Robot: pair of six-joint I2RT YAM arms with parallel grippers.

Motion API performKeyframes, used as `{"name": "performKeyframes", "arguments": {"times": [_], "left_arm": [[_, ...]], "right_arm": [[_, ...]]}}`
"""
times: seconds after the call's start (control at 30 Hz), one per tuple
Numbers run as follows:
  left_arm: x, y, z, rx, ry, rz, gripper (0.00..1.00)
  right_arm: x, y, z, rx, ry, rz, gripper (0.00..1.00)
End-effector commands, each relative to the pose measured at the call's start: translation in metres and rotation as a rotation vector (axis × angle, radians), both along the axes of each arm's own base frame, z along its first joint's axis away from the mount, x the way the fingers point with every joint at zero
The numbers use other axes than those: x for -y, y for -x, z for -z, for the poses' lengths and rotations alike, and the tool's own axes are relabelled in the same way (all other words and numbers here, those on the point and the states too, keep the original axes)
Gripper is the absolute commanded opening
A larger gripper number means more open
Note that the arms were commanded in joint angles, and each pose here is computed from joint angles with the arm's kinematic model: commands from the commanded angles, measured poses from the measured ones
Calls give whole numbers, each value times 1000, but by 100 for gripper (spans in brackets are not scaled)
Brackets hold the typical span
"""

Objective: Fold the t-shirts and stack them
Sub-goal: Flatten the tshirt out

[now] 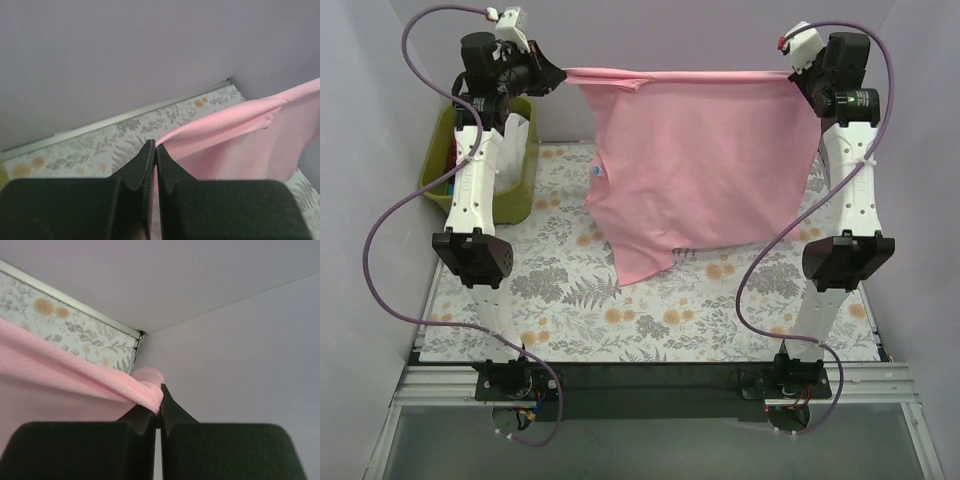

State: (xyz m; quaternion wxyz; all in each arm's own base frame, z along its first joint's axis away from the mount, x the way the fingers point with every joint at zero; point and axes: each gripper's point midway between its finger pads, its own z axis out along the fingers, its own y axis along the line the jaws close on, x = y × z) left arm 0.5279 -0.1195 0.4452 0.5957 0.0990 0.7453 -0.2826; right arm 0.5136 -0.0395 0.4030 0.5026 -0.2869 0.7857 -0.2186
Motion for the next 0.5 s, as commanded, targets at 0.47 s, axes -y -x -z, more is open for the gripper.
{"name": "performKeyframes", "arguments": {"times": [0.47], "left_arm": [[-51,47,-90,422,-15,-146,0]], "right_arm": [[22,18,-137,619,-5,66,1]]}}
